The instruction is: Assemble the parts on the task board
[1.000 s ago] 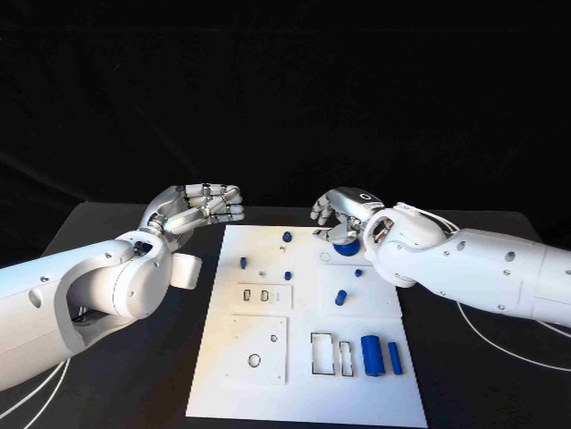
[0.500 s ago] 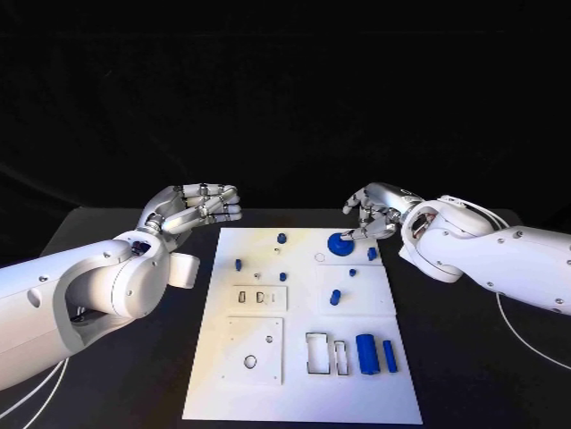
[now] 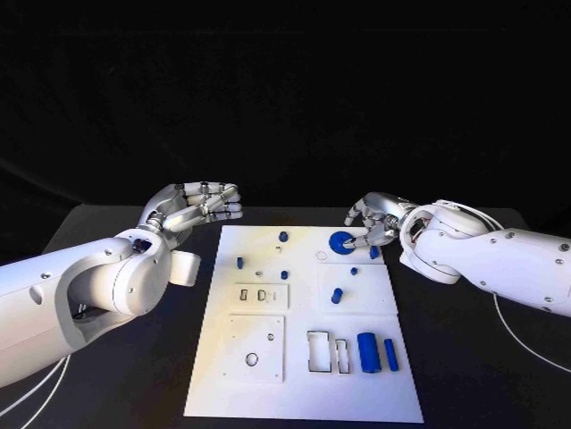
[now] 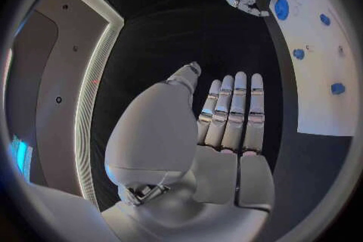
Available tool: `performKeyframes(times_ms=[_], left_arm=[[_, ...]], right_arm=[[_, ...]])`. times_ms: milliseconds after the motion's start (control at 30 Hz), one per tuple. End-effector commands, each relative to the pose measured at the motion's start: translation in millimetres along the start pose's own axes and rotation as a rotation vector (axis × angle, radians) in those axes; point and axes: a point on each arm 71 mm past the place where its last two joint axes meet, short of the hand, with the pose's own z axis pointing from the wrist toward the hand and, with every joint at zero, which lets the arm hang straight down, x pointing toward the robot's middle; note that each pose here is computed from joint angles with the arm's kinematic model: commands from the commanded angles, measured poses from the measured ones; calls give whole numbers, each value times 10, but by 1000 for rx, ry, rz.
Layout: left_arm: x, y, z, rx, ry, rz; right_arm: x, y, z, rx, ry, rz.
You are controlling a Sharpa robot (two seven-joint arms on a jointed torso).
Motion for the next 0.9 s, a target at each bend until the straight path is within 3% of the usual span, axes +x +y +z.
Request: performKeyframes(times_ms=[33,900], left_arm=[[24,-12,2,7,19,-8],[26,-11,5,6,21,-8]], right_arm=[[53,9,12,-3,37,-8],[168,-1,97,18,48,-11]])
